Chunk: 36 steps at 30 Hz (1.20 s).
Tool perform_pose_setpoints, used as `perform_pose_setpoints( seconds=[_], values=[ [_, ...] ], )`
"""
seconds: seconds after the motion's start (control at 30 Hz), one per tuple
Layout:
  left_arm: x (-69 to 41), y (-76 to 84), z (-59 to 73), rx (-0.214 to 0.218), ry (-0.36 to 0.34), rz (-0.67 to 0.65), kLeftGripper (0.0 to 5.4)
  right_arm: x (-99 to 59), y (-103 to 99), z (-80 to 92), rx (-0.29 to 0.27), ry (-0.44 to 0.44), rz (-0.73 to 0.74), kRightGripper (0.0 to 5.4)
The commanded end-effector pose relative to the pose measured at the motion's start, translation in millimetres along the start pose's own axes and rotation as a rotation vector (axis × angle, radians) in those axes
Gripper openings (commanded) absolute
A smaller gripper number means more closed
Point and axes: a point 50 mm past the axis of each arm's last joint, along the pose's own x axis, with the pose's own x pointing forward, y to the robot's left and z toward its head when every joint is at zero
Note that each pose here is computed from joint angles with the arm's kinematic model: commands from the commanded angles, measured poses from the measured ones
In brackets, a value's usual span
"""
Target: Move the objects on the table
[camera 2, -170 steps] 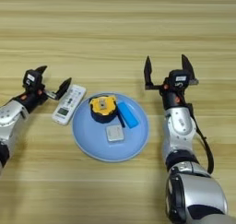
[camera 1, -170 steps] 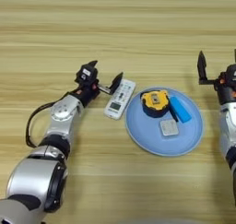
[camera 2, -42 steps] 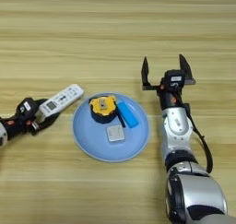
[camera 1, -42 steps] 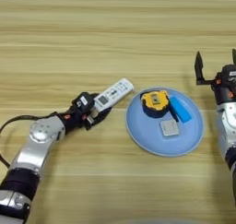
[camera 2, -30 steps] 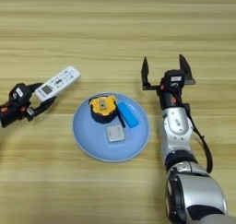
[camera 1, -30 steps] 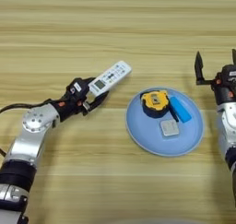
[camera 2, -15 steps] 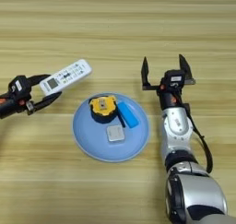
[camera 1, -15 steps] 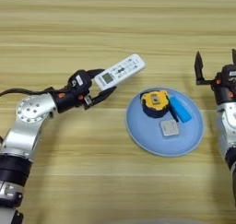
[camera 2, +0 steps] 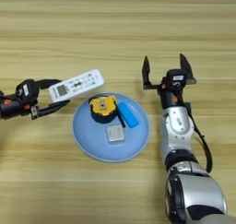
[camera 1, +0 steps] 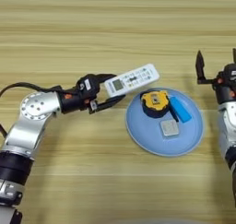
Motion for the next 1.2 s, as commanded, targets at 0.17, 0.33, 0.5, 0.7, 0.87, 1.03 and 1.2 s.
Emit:
perform_pose_setpoints(
  seconds=[0.17,0.33,0.5,0.7,0.87,1.03,1.2],
  values=[
    [0.0,0.4,4.5,0.015,0.008,-0.022,2.84,11.3,2.7,21.3,0.053,-0.054,0.163,5.40],
    [0.3,1.9,3.8,0.017,0.016,-0.022,2.84,15.1,7.8,44.7,0.104,-0.095,0.303,5.40],
    [1.1,2.7,3.3,0.023,0.024,-0.030,2.84,11.9,17.0,64.1,0.134,-0.093,0.508,5.40],
    [1.8,3.4,3.4,0.036,0.028,-0.050,2.84,9.1,21.4,75.2,0.118,-0.046,0.693,5.40],
    [1.4,1.5,5.1,0.053,0.022,-0.087,2.84,4.4,26.4,81.8,0.120,-0.014,0.827,5.40],
    [0.0,-4.9,7.8,0.079,0.001,-0.164,2.84,-0.7,32.1,83.0,0.107,0.028,0.949,5.40],
    [0.2,-9.8,9.8,0.095,-0.013,-0.230,2.84,-7.7,40.7,85.2,0.115,0.068,1.083,5.40]
  ],
)
